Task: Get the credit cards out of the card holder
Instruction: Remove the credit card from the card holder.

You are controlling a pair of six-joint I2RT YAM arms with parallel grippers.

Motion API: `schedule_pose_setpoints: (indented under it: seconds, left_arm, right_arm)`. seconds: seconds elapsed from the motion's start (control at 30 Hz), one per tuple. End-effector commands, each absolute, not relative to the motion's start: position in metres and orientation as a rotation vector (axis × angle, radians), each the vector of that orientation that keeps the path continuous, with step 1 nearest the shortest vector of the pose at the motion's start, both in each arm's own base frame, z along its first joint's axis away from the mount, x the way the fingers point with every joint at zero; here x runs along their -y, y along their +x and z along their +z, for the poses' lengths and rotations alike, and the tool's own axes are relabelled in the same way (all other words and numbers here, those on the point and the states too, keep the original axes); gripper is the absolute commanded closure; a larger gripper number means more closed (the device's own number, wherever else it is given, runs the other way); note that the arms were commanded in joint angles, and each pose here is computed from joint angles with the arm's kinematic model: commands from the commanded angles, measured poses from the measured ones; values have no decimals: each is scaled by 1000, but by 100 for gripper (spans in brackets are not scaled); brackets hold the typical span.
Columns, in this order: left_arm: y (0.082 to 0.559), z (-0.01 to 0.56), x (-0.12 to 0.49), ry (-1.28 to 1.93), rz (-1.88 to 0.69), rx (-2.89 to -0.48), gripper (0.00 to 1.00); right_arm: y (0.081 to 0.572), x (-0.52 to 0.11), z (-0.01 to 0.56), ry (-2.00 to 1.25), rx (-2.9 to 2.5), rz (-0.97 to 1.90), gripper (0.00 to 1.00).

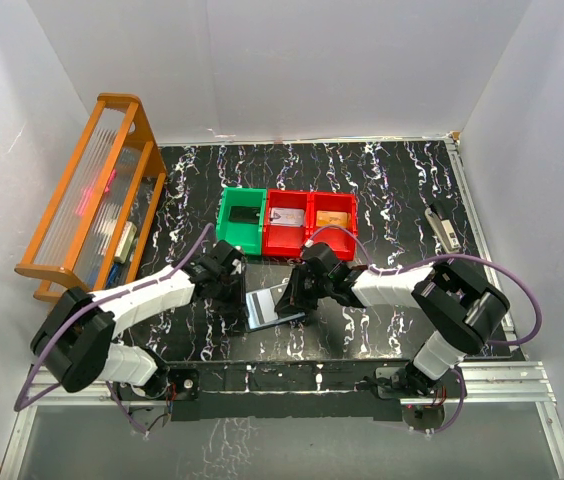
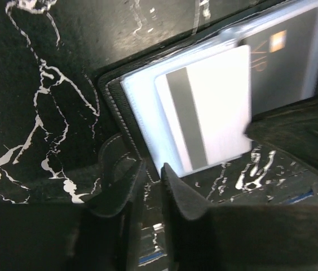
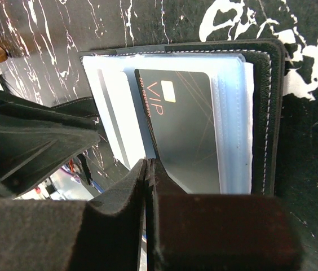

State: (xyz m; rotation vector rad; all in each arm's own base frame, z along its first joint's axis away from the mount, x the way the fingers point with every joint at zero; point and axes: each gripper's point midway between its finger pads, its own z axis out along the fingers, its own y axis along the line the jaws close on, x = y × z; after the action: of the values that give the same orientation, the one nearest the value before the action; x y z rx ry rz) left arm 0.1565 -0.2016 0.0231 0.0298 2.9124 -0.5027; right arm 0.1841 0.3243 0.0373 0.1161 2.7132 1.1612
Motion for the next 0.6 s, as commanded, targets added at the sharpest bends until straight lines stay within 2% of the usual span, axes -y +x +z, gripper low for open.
schedule_pose_setpoints:
  seconds: [0.0, 0.1, 0.23, 0.57]
  left_arm:
    - [175, 65, 217, 33, -600, -2789, 78]
    - [182, 86, 233, 47, -716, -2720, 65]
    - [183, 84, 251, 80, -829, -2718, 61]
    - [163, 21, 224, -7, -626, -2899, 81]
  right_arm:
    - [192, -331, 47, 124, -2656, 1209, 100]
    - [193, -331, 47, 129, -2655, 1204, 100]
    - [193, -331, 45, 134, -2661, 1197, 100]
    - [196, -333, 55, 133, -2632, 1223, 100]
